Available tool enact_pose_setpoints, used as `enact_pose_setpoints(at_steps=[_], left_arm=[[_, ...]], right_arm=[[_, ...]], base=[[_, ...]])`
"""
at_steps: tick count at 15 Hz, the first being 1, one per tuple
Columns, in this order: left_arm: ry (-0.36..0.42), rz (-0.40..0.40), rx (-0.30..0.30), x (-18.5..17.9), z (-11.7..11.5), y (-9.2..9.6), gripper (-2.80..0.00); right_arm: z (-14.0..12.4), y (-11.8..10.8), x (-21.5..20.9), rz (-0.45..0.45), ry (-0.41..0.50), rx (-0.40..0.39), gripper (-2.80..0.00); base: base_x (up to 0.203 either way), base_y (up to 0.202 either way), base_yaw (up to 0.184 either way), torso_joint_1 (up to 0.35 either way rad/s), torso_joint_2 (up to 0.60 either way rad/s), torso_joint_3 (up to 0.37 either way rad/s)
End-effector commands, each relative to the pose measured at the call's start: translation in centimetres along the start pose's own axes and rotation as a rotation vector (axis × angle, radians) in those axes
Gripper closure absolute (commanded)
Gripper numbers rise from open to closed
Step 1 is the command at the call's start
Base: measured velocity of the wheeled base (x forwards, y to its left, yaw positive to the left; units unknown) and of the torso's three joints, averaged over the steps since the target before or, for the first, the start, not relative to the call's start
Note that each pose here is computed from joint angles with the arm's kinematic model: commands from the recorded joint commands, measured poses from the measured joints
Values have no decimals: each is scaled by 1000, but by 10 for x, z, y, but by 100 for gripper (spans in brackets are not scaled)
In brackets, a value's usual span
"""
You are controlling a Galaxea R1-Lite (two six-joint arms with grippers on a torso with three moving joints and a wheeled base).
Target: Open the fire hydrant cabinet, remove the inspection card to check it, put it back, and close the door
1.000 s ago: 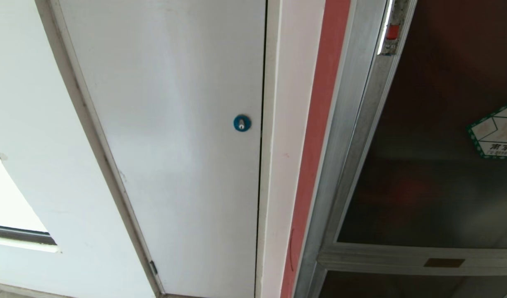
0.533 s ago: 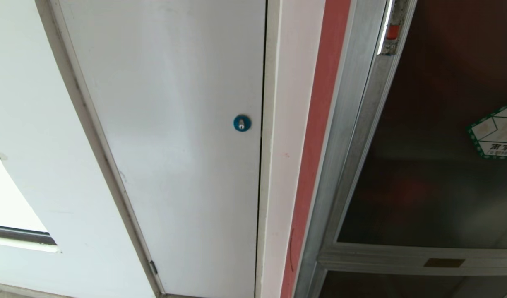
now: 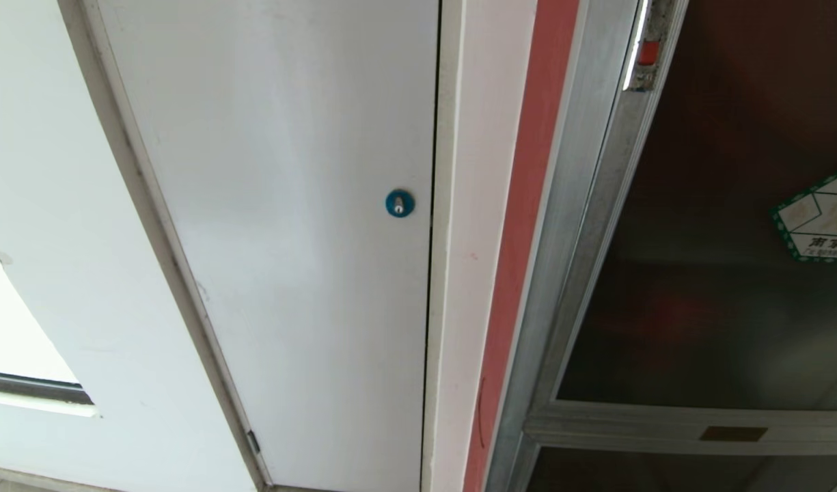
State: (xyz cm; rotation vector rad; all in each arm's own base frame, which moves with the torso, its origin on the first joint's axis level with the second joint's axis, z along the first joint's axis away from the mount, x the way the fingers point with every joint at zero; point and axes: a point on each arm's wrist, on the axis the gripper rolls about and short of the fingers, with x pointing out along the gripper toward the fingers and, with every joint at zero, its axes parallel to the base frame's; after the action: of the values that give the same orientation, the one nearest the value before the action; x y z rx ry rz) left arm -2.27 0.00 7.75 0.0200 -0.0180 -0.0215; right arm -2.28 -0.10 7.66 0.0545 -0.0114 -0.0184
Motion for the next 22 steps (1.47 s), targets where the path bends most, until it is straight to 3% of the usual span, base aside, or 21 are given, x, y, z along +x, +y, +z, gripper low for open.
enact_pose_setpoints(at_steps=[1, 6, 13, 17, 22], left_arm=[[13, 0, 1, 1, -4, 0, 0], [13, 0, 1, 1, -4, 0, 0], [13, 0, 1, 1, -4, 0, 0], [14, 0, 0, 1, -4, 0, 0], [13, 0, 0, 1, -4, 0, 0]], right_arm=[[0, 0, 0, 0, 2, 5, 0], [7, 0, -2, -8, -7, 33, 0], [69, 4, -17, 35, 38, 36, 0], [117, 9, 0, 130, 82, 41, 0], [183, 20, 53, 349, 177, 60, 0]], base=[[0, 0, 0, 0, 0, 0], [0, 0, 0, 0, 0, 0], [0, 0, 0, 0, 0, 0], [0, 0, 0, 0, 0, 0], [0, 0, 0, 0, 0, 0]])
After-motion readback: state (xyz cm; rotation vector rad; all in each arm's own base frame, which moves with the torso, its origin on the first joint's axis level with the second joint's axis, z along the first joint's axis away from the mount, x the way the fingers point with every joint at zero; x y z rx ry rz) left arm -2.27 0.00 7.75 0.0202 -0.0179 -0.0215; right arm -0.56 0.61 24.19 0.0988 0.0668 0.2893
